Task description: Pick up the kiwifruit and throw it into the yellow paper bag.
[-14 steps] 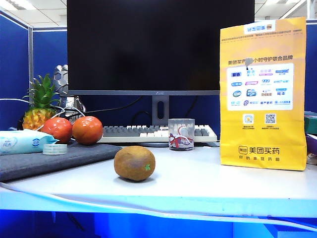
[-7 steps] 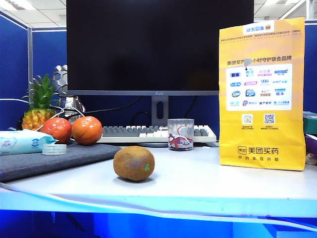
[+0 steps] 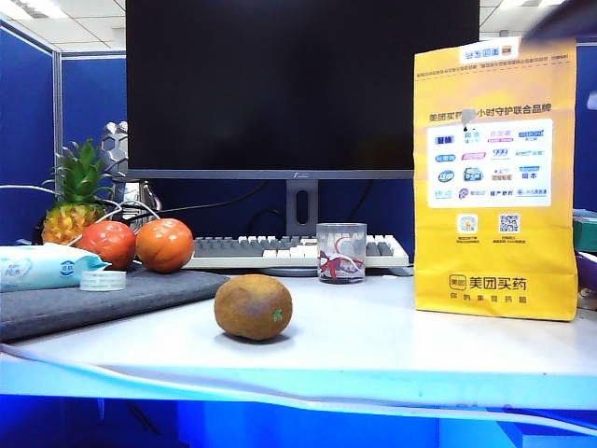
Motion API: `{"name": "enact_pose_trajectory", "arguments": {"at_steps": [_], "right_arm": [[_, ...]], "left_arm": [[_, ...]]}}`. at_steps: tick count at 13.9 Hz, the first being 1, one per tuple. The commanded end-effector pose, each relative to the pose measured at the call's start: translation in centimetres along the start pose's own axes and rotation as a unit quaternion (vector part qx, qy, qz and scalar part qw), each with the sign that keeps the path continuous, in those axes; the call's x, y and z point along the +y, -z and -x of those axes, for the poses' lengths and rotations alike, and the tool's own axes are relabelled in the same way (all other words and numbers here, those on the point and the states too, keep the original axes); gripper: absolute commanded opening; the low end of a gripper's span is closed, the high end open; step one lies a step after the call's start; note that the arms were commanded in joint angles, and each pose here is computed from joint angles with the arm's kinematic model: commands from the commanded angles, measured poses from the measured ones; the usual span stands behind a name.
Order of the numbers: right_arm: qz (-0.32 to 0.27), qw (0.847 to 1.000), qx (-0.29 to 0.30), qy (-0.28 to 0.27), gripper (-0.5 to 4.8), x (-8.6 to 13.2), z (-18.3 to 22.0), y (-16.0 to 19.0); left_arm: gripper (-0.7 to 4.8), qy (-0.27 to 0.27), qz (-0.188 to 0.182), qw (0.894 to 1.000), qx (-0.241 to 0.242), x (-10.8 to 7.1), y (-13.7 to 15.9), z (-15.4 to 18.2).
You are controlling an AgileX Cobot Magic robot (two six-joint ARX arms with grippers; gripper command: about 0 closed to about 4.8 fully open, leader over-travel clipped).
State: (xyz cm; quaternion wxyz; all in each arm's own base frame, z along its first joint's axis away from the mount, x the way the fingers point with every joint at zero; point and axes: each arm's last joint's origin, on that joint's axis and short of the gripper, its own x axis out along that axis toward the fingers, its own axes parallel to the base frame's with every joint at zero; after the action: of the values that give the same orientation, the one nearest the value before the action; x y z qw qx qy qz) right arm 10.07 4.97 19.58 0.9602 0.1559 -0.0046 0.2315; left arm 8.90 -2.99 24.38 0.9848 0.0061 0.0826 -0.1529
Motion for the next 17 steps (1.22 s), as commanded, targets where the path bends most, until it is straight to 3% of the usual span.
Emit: {"name": "enact_pose_trajectory", "arguments": {"at_steps": [1, 5, 6, 8, 9, 10, 11, 12, 13, 17], "right_arm": [[0.077, 0.995, -0.030, 0.059, 4.79, -0.3, 0.0, -0.1], [0.102, 0.986, -0.038, 0.130, 4.79, -0.8, 0.1, -0.2], [0.103, 0.986, -0.027, 0.126, 4.79, -0.8, 0.1, 0.0], [0.104, 0.989, 0.024, 0.106, 4.70, -0.9, 0.1, 0.9], [0.105, 0.989, 0.039, 0.101, 2.84, -0.9, 0.1, 1.2], [0.105, 0.989, 0.039, 0.101, 1.88, -0.9, 0.1, 1.2], [0.101, 0.989, 0.030, 0.099, 1.70, -0.9, 0.1, 1.0], [0.073, 0.992, 0.021, 0.099, 1.70, -0.8, 0.1, 0.9], [0.071, 0.992, 0.022, 0.099, 1.70, -0.8, 0.1, 0.9], [0.072, 0.992, 0.029, 0.101, 1.70, -0.9, 0.1, 1.1]], "left_arm": [[4.79, 0.027, -0.001, 0.999, -0.034, -0.1, 0.8, -0.7], [4.79, 0.049, -0.006, 0.998, -0.040, -0.3, 0.9, -0.8], [4.79, 0.071, -0.006, 0.997, -0.039, -0.4, 0.9, -0.8], [4.25, 0.097, -0.007, 0.995, -0.032, -0.5, 1.0, -0.8], [4.25, 0.096, -0.006, 0.995, -0.027, -0.5, 1.1, -0.8], [4.23, 0.093, -0.006, 0.995, -0.024, -0.5, 1.2, -0.8], [2.46, 0.091, 0.005, 0.996, -0.014, -0.5, 1.4, -0.8], [2.06, 0.091, 0.014, 0.996, -0.011, -0.5, 1.4, -0.8], [2.06, 0.087, 0.033, 0.995, -0.019, -0.5, 1.2, -0.8], [2.08, 0.075, 0.033, 0.996, -0.022, -0.4, 1.2, -0.8]]}}
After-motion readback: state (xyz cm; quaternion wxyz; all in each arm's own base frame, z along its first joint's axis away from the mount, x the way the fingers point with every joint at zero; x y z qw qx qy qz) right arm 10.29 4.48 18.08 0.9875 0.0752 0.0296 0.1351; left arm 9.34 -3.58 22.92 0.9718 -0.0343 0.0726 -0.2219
